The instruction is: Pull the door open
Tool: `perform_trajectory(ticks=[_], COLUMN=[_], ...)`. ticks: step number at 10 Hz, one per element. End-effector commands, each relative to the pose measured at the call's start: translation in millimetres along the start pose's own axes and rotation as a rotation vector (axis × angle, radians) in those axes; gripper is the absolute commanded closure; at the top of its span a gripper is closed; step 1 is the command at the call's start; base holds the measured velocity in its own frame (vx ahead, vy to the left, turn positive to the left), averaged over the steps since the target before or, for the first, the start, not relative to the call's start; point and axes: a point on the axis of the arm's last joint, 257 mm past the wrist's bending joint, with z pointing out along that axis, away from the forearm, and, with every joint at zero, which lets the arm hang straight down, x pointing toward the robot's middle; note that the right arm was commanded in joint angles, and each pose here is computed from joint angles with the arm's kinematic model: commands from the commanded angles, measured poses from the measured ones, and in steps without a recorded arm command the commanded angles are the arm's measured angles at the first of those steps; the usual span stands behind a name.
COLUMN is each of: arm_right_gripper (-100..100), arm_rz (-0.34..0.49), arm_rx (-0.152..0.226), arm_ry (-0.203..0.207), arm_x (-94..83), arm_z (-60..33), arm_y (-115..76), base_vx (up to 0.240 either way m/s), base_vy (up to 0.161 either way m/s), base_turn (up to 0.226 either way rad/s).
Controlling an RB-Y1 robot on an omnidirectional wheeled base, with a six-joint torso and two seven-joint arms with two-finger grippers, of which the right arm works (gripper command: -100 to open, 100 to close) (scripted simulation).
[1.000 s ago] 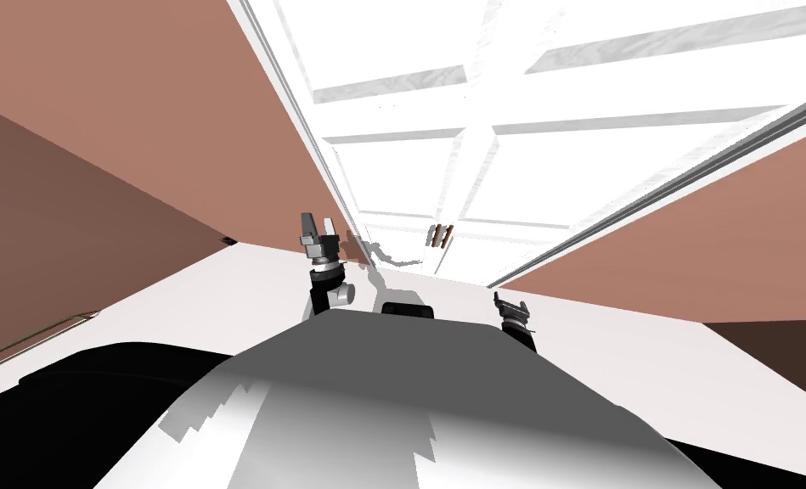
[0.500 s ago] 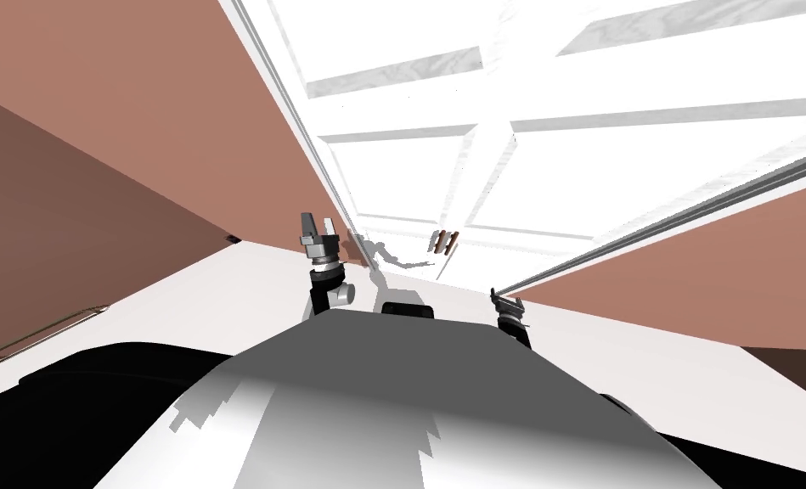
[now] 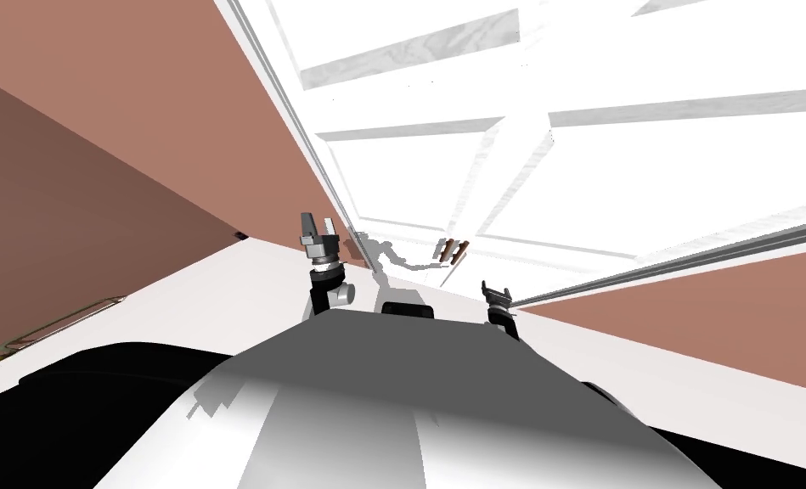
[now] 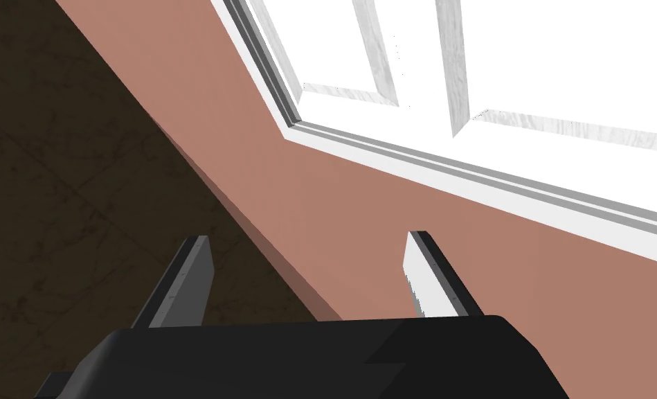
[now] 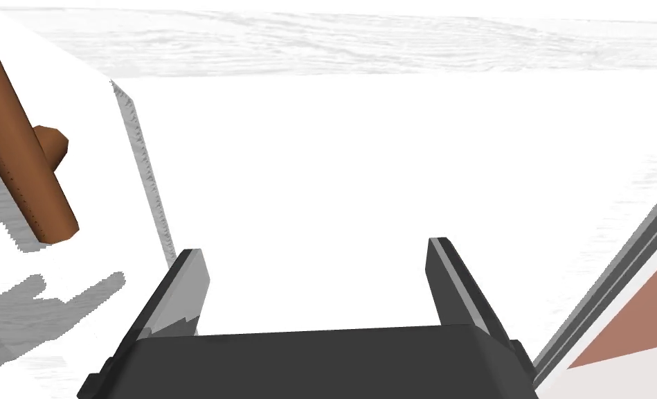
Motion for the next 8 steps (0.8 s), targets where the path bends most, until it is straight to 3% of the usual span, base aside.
perform_trajectory(ticks=[1,3,4,5,7,8], arm_right_gripper=[-100,-100,-100,-100,-100,-100], arm_rz=[0.026,0.028,0.049,0.049,0.081,0.09], arm_rx=[0.033,0.035,0.065,0.065,0.107,0.12], arm_ry=[0.025,0.029,0.048,0.048,0.079,0.088], arm_x=[8.9,10.7,18.3,18.3,32.2,36.4], arm_z=[8.8,9.7,16.9,16.9,26.3,28.8], arm_y=[-25.1,-26.5,-50.3,-50.3,-83.9,-93.5], base_vx=[0.187,0.099,0.131,0.134,0.187,0.152], base_vy=[0.005,0.004,0.036,0.022,0.065,0.056], base_turn=[0.199,0.014,0.147,0.111,0.138,-0.03])
